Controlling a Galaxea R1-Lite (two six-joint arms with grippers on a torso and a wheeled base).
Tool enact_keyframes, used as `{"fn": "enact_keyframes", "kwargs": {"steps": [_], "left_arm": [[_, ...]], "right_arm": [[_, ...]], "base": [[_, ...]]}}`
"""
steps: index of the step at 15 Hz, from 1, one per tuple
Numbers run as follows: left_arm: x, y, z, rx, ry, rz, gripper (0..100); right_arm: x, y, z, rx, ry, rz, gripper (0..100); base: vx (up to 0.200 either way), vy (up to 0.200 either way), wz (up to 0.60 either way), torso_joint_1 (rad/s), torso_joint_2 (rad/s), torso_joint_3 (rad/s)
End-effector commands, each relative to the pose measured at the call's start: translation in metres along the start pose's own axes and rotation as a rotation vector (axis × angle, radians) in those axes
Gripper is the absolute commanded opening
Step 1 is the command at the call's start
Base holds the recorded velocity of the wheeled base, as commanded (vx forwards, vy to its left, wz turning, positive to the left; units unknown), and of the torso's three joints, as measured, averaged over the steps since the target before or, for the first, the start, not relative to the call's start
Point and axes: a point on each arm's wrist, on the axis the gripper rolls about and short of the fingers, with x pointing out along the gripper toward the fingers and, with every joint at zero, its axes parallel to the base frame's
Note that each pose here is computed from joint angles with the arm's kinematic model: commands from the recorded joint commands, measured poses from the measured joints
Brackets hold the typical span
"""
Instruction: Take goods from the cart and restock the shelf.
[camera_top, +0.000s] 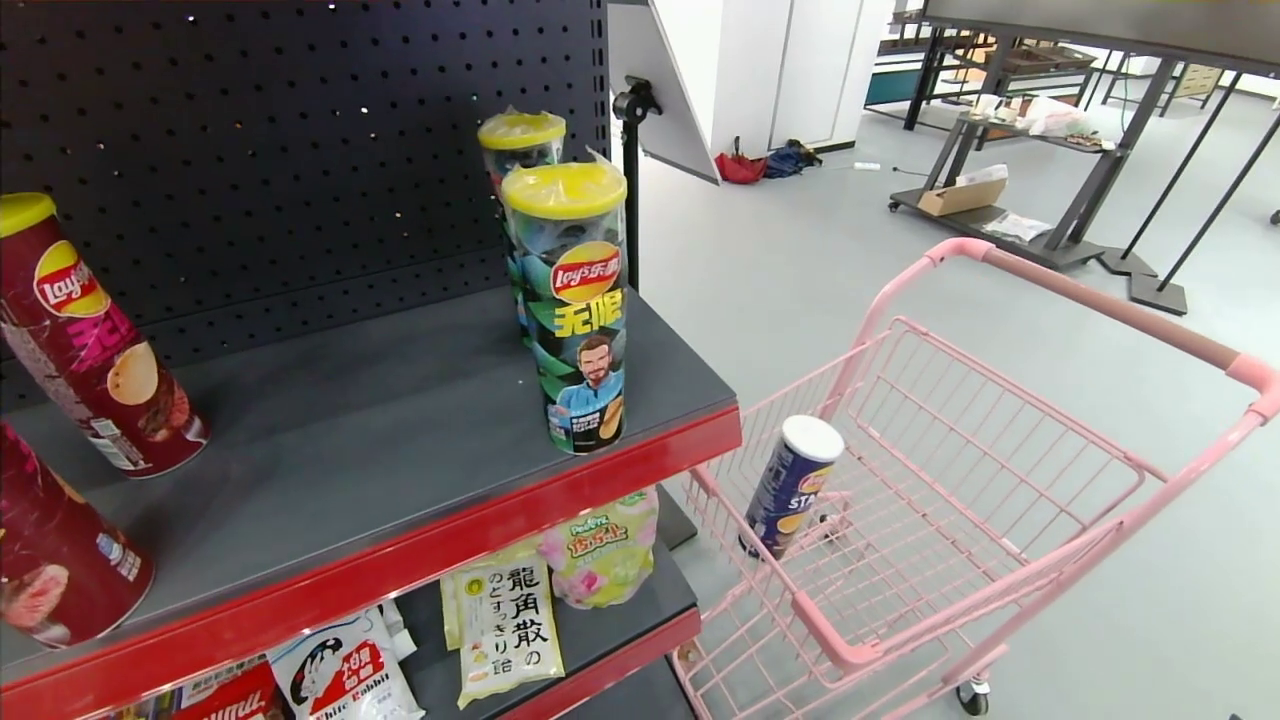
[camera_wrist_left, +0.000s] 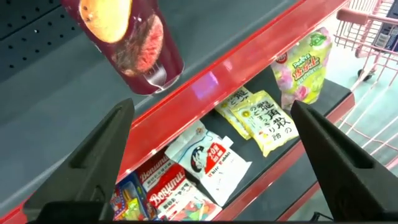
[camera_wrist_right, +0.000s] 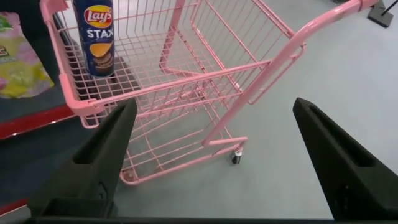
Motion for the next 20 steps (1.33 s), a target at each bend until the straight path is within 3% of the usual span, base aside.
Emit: {"fn": "enact_keyframes", "kwargs": {"steps": [1,3,5,6,8,10,12,13,17,20], "left_arm": [[0.000,0.000,0.000,0.000,0.002,-0.001,100],[0.001,0.000,0.001,0.000,0.003,0.002,100],[0.002,0.001,0.001,-0.006,0.016,0.002,100],[0.004,0.001,0.003,-0.008,0.027,-0.001,100],[0.010,0.006,0.016,-0.025,0.064,-0.010,100],[0.015,0.011,0.030,-0.106,0.086,-0.013,100],[0.018,0.013,0.036,-0.138,0.100,-0.017,100],[0.020,0.014,0.037,-0.139,0.109,-0.024,100],[0.022,0.014,0.037,-0.141,0.125,-0.034,100],[0.026,0.015,0.040,-0.142,0.140,-0.038,100]], "right_arm": [[0.002,0.000,0.003,0.000,0.017,0.000,100],[0.010,-0.002,0.018,0.016,0.047,0.015,100],[0.058,-0.003,0.085,0.157,0.113,0.105,100],[0.075,-0.002,0.096,0.169,0.115,0.114,100],[0.121,0.007,0.090,0.117,0.184,0.130,100],[0.160,0.022,0.087,0.114,0.192,0.205,100],[0.184,0.038,0.080,0.136,0.199,0.266,100],[0.205,0.056,0.066,0.140,0.212,0.311,100],[0.250,0.095,0.038,0.121,0.204,0.386,100],[0.265,0.113,0.036,0.144,0.198,0.442,100]], "base": [[0.000,0.000,0.00,-0.032,0.09,0.056],[0.000,0.000,0.00,-0.004,0.03,0.018],[0.000,0.000,0.00,0.000,0.00,0.000],[0.000,0.000,0.00,0.000,0.00,0.000],[0.000,0.000,0.00,0.000,0.00,0.000],[0.000,0.000,0.00,0.000,0.00,0.000],[0.000,0.000,0.00,0.000,0.00,0.000],[0.000,0.000,0.00,0.000,0.00,0.000],[0.000,0.000,0.00,0.000,0.00,0.000],[0.000,0.000,0.00,0.000,0.00,0.000]]}}
